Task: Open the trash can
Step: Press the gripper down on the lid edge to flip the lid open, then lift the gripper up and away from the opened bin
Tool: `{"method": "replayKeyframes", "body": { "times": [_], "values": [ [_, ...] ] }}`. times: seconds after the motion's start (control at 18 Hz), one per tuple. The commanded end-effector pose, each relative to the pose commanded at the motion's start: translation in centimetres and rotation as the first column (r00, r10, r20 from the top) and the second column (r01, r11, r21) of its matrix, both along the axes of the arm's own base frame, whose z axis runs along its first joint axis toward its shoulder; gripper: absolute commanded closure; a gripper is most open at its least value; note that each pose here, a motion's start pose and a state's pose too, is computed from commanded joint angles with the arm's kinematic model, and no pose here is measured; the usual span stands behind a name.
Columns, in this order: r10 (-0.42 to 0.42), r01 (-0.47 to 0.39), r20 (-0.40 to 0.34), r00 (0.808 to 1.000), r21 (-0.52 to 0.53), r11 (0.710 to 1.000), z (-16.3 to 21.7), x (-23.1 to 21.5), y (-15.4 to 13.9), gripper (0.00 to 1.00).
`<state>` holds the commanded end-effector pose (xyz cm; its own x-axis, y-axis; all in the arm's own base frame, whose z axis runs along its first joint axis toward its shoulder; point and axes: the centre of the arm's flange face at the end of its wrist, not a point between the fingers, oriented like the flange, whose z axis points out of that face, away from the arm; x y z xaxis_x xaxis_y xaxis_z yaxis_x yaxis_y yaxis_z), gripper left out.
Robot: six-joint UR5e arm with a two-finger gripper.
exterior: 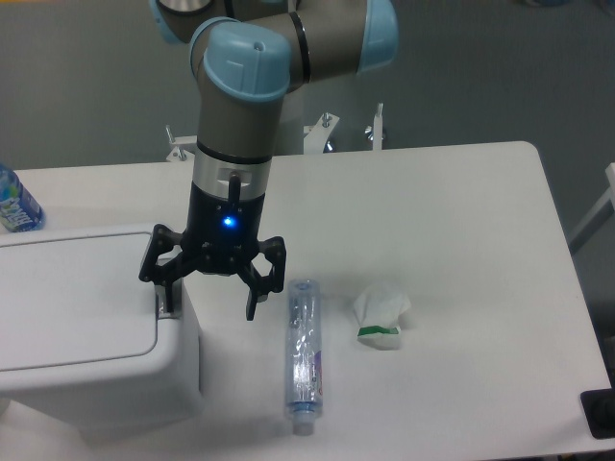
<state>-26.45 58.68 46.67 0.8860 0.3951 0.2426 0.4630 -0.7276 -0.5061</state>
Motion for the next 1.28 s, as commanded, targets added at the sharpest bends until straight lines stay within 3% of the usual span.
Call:
{"method": "replayKeyframes", "body": {
  "times": [0.61, 0.78, 0.94, 1.11, 1.28],
  "values": [
    [0.005, -0.005, -0.007, 1.0, 0.018, 1.0, 1.2, 0.0, 0.0, 0.0],
    [0.032, -0.03, -0.048, 0.998, 0.044, 0.999, 3.5, -1.8, -0.5, 0.0],
    [0.146, -0.138, -0.152, 0.977, 0.063, 0.988, 7.9, -6.0, -4.4, 0.0],
    [0.128, -0.135, -0.243, 0.962, -0.012, 0.991, 8.1, -7.8, -6.4, 0.0],
    [0.042, -0.099, -0.27, 0.962, -0.199, 0.975, 7.4, -9.7, -9.6, 0.0]
  ]
}}
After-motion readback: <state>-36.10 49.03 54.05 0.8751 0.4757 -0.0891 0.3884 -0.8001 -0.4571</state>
